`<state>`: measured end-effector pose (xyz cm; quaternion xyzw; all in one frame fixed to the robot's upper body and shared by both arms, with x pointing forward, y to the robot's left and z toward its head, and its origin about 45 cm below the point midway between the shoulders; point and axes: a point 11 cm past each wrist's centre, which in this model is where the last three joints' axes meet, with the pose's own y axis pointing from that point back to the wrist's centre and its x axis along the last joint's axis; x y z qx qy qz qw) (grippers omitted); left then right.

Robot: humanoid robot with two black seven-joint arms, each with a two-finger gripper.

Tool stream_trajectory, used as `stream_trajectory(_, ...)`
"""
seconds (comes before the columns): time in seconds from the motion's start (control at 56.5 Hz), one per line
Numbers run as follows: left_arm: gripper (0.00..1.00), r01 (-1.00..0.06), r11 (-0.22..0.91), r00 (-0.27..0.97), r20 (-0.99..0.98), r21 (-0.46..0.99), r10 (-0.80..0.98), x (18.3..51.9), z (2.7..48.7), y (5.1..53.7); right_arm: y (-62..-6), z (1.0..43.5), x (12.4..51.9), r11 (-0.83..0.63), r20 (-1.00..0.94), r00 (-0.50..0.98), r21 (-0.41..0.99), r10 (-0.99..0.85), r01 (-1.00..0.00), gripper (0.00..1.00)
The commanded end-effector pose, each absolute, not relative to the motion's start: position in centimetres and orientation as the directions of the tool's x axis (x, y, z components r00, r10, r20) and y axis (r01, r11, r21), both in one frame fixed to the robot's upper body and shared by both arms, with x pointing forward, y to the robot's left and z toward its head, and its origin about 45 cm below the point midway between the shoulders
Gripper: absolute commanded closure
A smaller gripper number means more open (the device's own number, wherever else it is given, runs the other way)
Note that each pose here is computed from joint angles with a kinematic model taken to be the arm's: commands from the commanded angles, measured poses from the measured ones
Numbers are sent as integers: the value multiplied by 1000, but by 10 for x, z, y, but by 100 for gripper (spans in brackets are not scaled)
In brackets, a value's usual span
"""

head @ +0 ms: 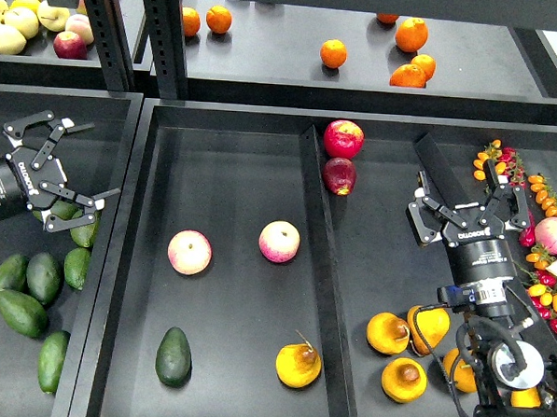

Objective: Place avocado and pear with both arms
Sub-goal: 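Move the left gripper over the dark green avocado in the middle compartment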

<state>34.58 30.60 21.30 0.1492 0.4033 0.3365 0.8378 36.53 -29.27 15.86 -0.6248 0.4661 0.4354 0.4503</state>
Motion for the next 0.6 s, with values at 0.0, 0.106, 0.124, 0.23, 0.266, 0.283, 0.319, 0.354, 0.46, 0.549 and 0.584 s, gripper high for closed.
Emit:
stream_trajectory(0.0,0,-339,713,542,-492,614,682,350,215,285,-301,157,375,-152,-965,168,-139,-203,-979,0)
stream_trajectory(0.106,0,-252,678,605,-434,690,667,348,212,270,-316,157,379,-131,-966,154,-128,-207,-983,0)
stream_trajectory(0.124,0,-235,672,618,-425,702,661,347,211,266,-319,157,380,-125,-967,149,-125,-207,-984,0)
stream_trajectory(0.23,0,-170,642,682,-381,748,625,344,201,249,-328,153,381,-109,-968,131,-109,-214,-988,0)
stream_trajectory(0.266,0,-151,630,703,-365,762,610,343,197,244,-333,152,381,-99,-968,125,-106,-217,-989,0)
stream_trajectory(0.283,0,-141,624,715,-357,769,602,342,194,241,-335,152,381,-94,-968,121,-103,-219,-990,0)
stream_trajectory(0.319,0,-129,618,730,-347,776,588,342,191,235,-338,152,382,-90,-968,120,-103,-222,-991,0)
stream_trajectory(0.354,0,-119,612,743,-339,782,577,341,188,231,-341,151,382,-85,-968,116,-99,-224,-991,0)
stream_trajectory(0.46,0,-92,589,771,-317,803,552,338,178,223,-353,148,381,-65,-968,100,-87,-229,-994,0)
stream_trajectory(0.549,0,-72,599,783,-328,797,529,336,176,212,-362,149,380,-45,-971,92,-84,-221,-995,0)
stream_trajectory(0.584,0,-64,601,788,-329,797,521,335,174,208,-364,149,381,-42,-970,91,-84,-224,-996,0)
